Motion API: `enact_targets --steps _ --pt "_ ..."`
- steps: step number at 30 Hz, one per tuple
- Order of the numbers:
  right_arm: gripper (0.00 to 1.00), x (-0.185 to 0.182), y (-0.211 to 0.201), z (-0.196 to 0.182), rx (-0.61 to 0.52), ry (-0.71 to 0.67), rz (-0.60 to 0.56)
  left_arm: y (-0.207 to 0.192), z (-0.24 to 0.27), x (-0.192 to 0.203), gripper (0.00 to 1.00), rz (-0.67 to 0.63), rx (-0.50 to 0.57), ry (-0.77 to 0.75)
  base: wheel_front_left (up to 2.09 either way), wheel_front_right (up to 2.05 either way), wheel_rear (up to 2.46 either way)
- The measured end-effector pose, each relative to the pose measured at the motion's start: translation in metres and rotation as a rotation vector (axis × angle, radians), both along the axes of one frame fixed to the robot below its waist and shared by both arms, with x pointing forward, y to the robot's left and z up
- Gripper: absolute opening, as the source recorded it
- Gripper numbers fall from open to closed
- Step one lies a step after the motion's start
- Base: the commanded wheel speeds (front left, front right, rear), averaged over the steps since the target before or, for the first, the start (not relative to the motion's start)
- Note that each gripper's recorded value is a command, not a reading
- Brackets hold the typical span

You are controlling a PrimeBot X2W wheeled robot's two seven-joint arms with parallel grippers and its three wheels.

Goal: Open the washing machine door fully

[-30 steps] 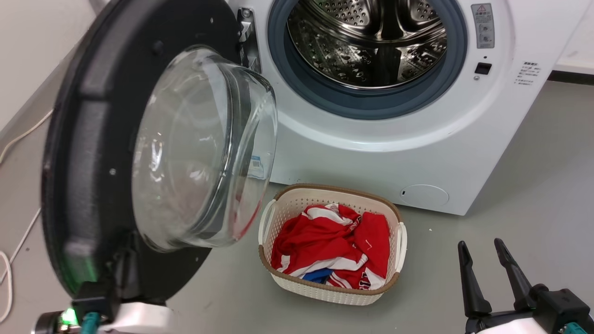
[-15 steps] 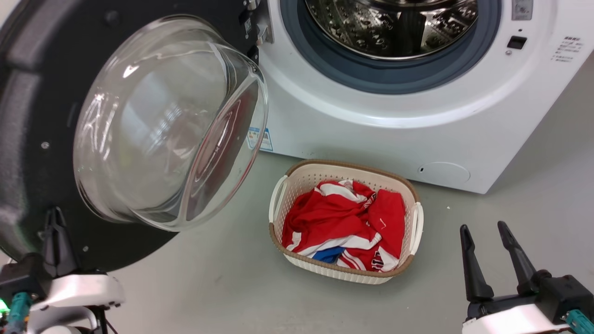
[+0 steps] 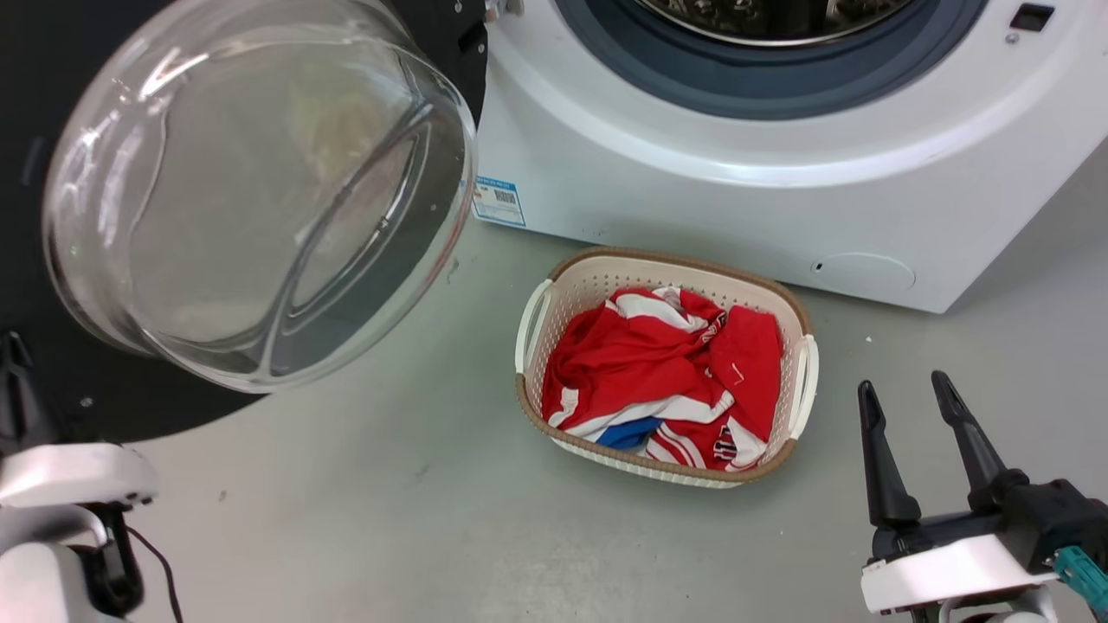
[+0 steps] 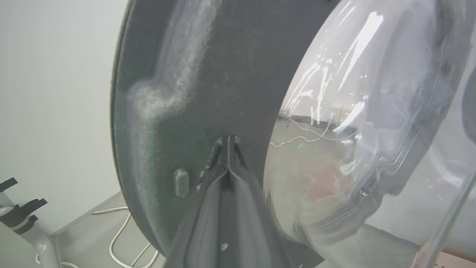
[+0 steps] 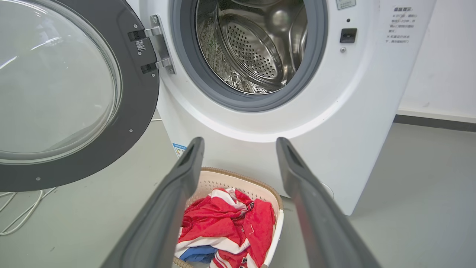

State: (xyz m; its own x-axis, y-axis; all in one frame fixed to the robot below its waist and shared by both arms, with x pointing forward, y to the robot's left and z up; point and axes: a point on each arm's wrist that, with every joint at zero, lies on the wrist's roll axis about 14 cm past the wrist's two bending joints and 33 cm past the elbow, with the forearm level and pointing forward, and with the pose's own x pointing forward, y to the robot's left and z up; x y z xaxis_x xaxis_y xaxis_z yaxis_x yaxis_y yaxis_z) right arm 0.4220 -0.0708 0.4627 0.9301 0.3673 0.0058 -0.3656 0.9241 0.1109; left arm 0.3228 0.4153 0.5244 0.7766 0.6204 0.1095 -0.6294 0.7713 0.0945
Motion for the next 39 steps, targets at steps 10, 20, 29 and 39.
enact_targets --steps 10,20,29,39 --pt "1.0 0.015 -0.004 -0.017 -0.025 0.022 -0.013 0.034 -0.003 0.025 0.0 0.031 -0.014 0.015 0.0 0.0 0.0" --pt "1.0 0.022 -0.012 -0.034 -0.042 0.053 -0.029 0.062 -0.011 0.047 0.0 0.037 -0.013 0.075 0.0 0.0 0.0" --pt "1.0 0.029 -0.013 -0.043 -0.053 0.061 -0.026 0.082 -0.019 0.057 0.0 0.053 -0.035 0.12 0.0 0.0 0.0" --pt "1.0 0.03 -0.014 -0.042 -0.058 0.058 -0.028 0.09 -0.022 0.057 0.0 0.062 -0.052 0.136 0.0 0.0 0.0"
